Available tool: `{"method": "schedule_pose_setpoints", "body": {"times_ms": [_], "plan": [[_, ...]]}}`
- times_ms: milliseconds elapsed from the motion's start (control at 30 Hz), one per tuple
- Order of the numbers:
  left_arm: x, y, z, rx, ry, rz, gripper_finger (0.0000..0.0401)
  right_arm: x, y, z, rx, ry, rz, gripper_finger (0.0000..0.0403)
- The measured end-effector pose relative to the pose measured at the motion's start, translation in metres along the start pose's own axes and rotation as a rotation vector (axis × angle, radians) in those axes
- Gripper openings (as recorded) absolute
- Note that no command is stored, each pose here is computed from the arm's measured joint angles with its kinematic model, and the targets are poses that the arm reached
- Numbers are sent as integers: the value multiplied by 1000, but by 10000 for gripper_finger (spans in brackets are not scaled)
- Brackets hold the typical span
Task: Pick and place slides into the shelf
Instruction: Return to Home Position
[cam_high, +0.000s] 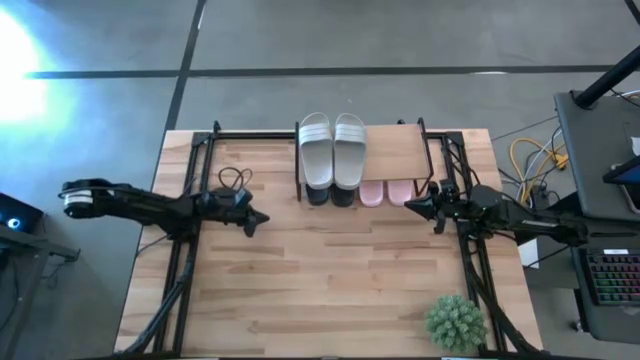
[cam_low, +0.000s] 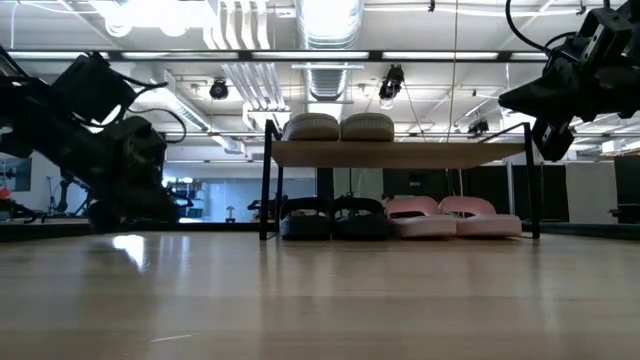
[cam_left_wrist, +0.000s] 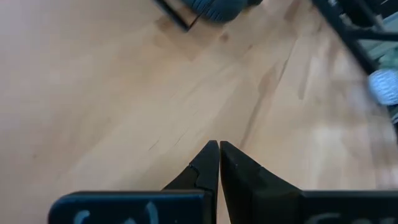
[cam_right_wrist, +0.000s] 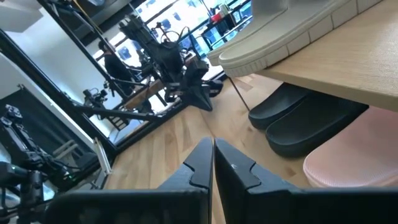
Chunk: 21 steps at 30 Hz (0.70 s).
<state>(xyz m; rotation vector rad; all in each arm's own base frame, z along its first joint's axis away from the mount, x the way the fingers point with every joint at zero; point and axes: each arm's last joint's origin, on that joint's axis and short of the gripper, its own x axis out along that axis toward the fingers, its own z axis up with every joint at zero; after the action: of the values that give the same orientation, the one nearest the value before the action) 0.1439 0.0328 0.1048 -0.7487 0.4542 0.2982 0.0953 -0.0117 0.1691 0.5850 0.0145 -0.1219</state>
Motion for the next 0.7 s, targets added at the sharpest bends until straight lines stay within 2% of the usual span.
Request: {"method": "schedule_pose_setpoints", "body": {"times_ms": [467,700], "plan": [[11,10,-11,-5,108,87,0,0,0,0,0,0,0,8],[14,7,-6,-9,39,41,0,0,0,0,1,0,0,8]]}}
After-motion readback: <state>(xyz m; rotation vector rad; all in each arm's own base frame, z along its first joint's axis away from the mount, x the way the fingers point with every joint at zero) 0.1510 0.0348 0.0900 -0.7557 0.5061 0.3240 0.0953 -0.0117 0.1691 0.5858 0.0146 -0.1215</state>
